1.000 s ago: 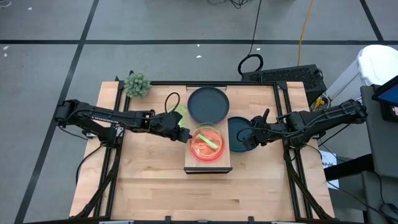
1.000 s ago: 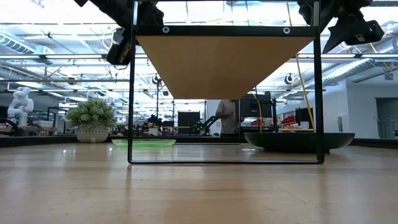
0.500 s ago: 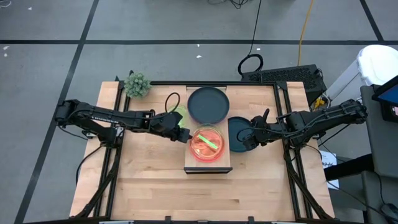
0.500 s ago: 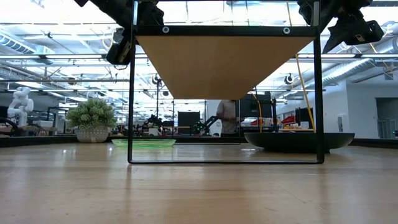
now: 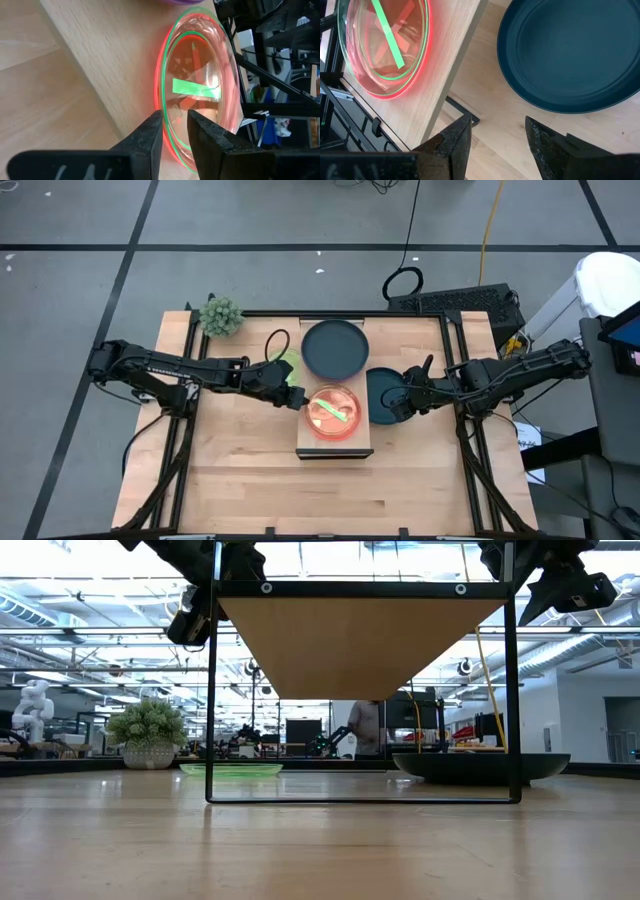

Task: Place and stack plates onto a shelf
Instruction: Stack the bottom green plate on top of the pink plate on the shelf, then stack the dark green plate on top of the other dark green plate on the shelf

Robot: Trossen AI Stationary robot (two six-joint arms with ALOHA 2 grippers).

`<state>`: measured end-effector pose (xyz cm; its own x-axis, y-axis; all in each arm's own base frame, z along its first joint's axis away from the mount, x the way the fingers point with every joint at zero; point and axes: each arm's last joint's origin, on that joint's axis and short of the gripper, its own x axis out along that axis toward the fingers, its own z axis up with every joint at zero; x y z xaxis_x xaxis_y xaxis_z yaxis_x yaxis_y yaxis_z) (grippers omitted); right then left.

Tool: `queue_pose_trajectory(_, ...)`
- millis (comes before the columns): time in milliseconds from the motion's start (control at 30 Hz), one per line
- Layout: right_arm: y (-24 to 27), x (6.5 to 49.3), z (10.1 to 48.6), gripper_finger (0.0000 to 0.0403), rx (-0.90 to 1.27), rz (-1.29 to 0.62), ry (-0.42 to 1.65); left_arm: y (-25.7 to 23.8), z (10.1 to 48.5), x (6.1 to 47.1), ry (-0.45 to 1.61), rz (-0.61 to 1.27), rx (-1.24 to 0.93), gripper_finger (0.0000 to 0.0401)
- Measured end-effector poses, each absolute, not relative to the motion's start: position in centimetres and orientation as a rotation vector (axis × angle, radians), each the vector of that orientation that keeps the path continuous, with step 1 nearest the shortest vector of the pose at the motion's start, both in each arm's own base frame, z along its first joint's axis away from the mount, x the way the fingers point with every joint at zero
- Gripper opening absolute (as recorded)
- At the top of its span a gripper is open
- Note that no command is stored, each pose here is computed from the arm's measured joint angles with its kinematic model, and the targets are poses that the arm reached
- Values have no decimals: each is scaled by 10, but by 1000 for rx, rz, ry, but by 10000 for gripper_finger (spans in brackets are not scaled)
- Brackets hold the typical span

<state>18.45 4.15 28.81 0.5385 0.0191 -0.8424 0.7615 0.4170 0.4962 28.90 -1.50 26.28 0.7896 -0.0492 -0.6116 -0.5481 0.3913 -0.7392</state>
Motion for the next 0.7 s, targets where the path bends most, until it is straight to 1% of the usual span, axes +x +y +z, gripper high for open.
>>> queue_pose_trajectory(233, 41, 184, 288, 169, 1054, -557, 897, -15, 262, 289, 617, 338, -1118, 100)
queue_pose_trajectory(333, 41, 184, 288, 169, 1055, -558, 897, -15, 263, 289, 617, 337, -1114, 122)
queue_pose_trajectory(533, 42, 184, 288, 169, 1056, -558, 897, -15, 266, 286, 608, 334, -1122, 183)
queue_pose_trajectory(600, 42, 184, 288, 169, 1056, -558, 897, -15, 268, 284, 606, 332, -1118, 195)
queue_pose_trajectory(700, 41, 185, 288, 169, 1055, -559, 897, -14, 271, 278, 608, 349, -1087, 201)
